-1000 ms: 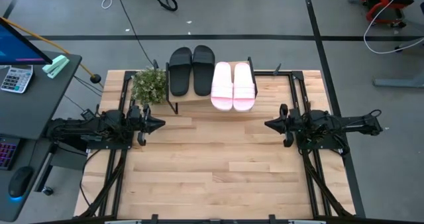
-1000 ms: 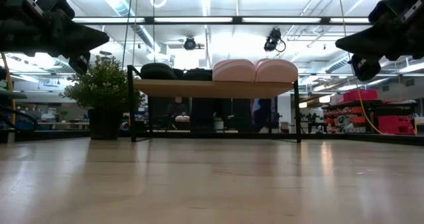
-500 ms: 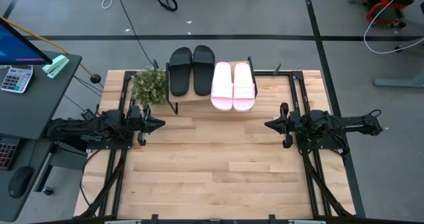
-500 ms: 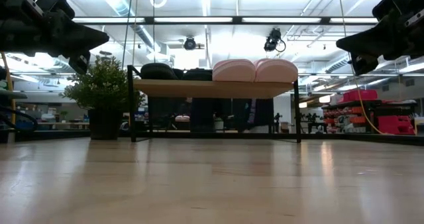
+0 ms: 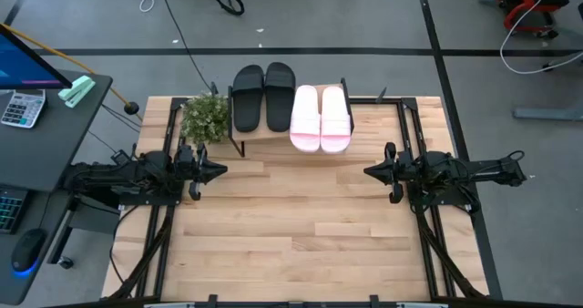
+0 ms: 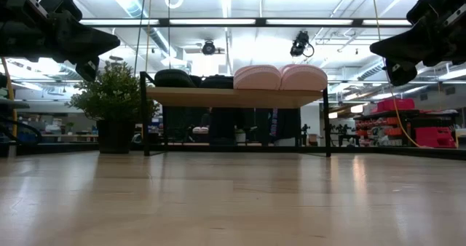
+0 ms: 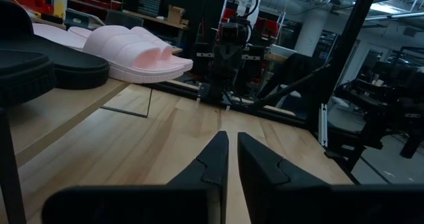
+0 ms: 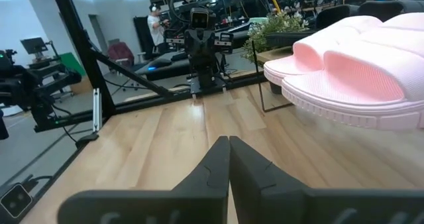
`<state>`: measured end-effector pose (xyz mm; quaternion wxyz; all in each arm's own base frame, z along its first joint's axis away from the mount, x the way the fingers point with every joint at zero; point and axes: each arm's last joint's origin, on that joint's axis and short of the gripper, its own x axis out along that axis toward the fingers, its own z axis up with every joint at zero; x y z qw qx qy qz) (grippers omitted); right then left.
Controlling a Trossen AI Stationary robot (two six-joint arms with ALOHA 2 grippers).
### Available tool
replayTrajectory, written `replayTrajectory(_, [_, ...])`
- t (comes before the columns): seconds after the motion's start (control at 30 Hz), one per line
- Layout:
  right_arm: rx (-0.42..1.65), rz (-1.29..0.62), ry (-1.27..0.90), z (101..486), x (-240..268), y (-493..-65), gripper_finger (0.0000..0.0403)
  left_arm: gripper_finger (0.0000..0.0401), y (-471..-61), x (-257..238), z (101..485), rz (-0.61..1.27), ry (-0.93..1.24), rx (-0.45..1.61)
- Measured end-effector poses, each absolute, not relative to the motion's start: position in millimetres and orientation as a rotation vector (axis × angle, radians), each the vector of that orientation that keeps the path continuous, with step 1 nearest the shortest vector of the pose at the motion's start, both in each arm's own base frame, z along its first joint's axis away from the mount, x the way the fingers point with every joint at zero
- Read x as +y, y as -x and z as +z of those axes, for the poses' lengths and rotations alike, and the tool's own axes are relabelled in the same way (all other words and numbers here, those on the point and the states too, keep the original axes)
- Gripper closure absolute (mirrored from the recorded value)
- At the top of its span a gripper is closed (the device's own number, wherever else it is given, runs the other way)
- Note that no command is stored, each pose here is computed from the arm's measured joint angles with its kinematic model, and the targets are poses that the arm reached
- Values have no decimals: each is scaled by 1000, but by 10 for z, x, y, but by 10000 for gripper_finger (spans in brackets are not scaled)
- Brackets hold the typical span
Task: Pick and place slides into the shelf
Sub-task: Return to Home Position
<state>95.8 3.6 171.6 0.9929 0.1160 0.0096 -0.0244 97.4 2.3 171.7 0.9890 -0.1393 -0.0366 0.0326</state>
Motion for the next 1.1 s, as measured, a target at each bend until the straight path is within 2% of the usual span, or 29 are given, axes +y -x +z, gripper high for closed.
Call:
replayTrajectory(0.43, [20,-49,-231,1715,36,-959,389,376,-974,23,1717,66,279,-74])
replayTrajectory(0.83, [20,-50,-231,1715,36,-959,389,361,-974,23,1717,65,279,-73])
replayTrajectory(1.1, [21,-50,-231,1715,36,-959,389,372,-974,23,1717,66,279,-73])
